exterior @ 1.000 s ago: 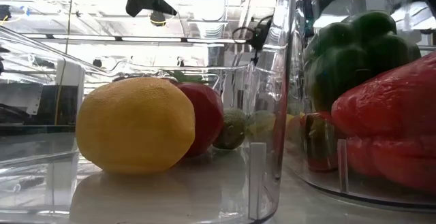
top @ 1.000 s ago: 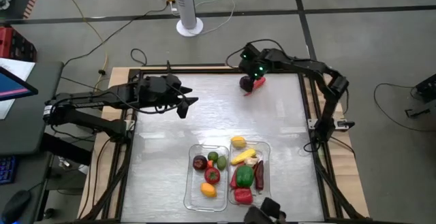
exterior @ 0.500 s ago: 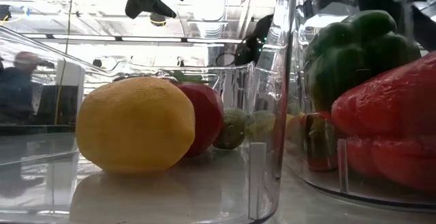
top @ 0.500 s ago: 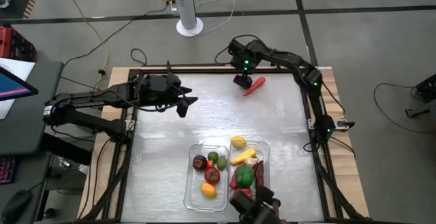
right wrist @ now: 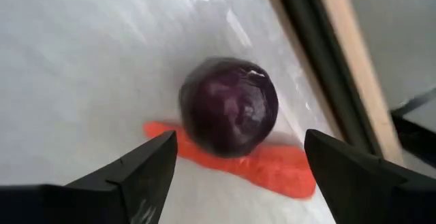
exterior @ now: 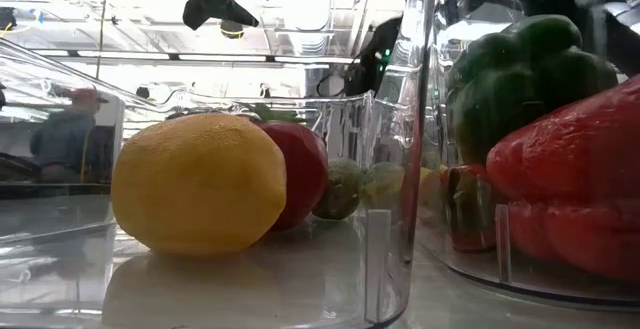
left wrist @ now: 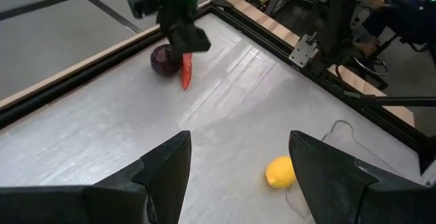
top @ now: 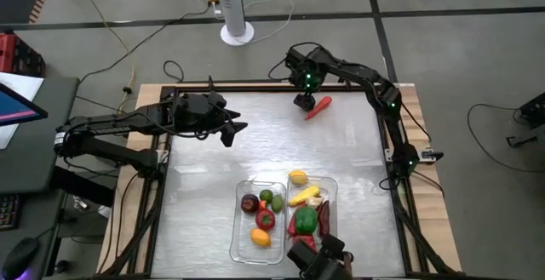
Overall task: Sort produce into baskets
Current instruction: Put the carrot into the right transparent bin
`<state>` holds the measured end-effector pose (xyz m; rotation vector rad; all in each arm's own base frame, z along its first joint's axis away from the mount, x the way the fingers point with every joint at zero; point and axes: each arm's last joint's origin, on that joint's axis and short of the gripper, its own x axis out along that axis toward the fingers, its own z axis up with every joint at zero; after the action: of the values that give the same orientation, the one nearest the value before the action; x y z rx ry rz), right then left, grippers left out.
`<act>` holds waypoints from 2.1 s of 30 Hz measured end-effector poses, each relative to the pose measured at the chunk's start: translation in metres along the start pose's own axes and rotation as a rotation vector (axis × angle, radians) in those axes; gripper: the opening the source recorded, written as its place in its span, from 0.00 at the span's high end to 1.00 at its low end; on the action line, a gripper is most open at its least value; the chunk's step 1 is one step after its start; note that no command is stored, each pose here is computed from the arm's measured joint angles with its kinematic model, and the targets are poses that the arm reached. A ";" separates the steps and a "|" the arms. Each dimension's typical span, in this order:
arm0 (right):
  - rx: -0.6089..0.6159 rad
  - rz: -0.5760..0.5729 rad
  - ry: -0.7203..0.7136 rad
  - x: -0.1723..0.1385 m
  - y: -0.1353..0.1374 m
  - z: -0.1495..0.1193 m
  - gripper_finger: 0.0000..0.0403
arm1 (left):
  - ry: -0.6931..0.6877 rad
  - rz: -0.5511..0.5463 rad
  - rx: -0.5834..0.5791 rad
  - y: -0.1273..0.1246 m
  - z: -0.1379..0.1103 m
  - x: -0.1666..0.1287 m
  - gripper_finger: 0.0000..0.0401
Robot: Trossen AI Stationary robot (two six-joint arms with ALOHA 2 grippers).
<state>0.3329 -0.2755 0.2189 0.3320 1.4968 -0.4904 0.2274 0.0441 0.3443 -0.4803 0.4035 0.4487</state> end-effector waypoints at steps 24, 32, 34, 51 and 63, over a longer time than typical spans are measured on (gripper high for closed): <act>-0.051 0.099 -0.288 0.009 -0.056 -0.134 0.18 | -0.021 0.030 0.041 0.001 0.001 0.000 0.42; -0.256 0.098 -0.300 0.040 -0.064 -0.125 0.18 | -0.040 0.067 0.039 0.002 0.001 0.000 0.42; -0.299 0.100 -0.282 0.048 -0.063 -0.122 0.18 | -0.040 0.068 0.038 0.002 0.001 0.000 0.42; -0.498 0.108 -0.359 0.045 -0.049 -0.113 0.18 | -0.035 0.065 0.015 0.002 0.001 0.000 0.42; -0.463 0.158 -0.282 0.056 -0.043 -0.120 0.31 | -0.033 0.064 0.023 0.002 0.001 0.000 0.42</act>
<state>0.2076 -0.2583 0.1602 0.0130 1.2515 -0.0519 0.2265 0.0459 0.3444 -0.4380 0.3923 0.5133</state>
